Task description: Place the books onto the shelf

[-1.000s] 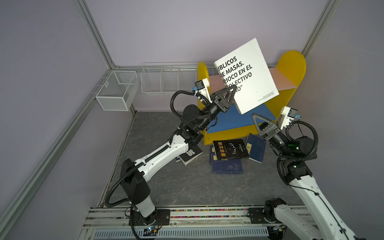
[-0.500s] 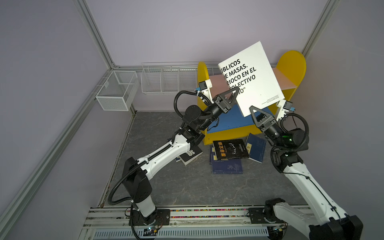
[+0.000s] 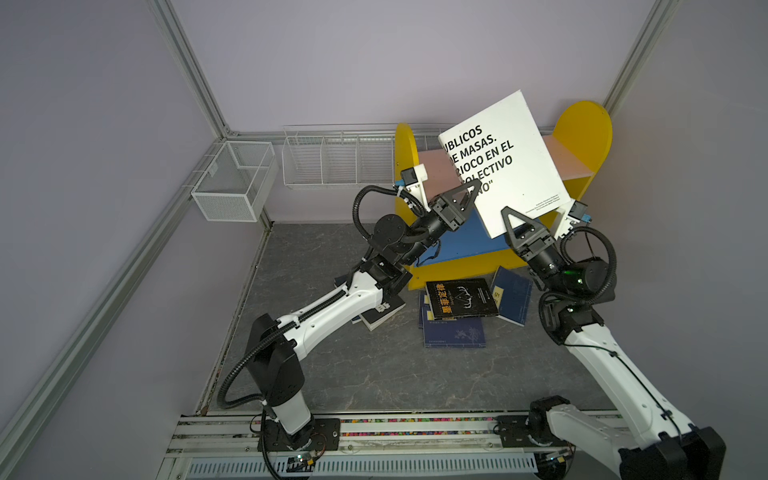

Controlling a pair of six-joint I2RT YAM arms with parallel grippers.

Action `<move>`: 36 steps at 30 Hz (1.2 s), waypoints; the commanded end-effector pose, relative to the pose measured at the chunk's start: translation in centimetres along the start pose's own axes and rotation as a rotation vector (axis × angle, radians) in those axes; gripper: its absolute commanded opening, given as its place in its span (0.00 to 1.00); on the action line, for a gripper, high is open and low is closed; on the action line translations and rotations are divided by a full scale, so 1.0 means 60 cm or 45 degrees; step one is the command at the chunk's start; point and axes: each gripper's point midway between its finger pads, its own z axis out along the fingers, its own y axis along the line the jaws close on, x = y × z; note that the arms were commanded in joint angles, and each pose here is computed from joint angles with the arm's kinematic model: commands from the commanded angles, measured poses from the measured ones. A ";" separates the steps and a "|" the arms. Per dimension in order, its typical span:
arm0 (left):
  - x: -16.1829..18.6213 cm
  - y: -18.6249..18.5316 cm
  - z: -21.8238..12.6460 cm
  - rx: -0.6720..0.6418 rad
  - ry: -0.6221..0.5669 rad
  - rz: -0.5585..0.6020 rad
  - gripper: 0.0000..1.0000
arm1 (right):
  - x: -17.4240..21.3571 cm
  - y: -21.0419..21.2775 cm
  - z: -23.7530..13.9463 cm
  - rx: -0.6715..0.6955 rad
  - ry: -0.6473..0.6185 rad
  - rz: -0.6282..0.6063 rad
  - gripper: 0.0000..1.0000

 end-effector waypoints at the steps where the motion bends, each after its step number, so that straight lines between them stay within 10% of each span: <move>1: -0.007 -0.043 -0.009 0.078 0.031 0.023 0.61 | 0.001 -0.001 0.001 0.012 0.029 0.070 0.54; 5: -0.036 -0.025 -0.024 0.062 0.046 0.024 0.76 | 0.013 0.010 -0.002 -0.033 0.112 0.101 0.50; 16: -0.099 -0.023 -0.058 0.011 0.058 0.123 0.79 | 0.014 0.031 -0.006 -0.163 0.261 0.206 0.44; 25: -0.100 -0.029 -0.077 0.000 0.057 0.125 0.40 | -0.007 0.026 -0.004 -0.179 0.277 0.262 0.44; 36: -0.028 -0.011 -0.108 -0.136 -0.071 0.100 0.32 | 0.013 -0.073 -0.047 0.115 0.207 0.355 0.86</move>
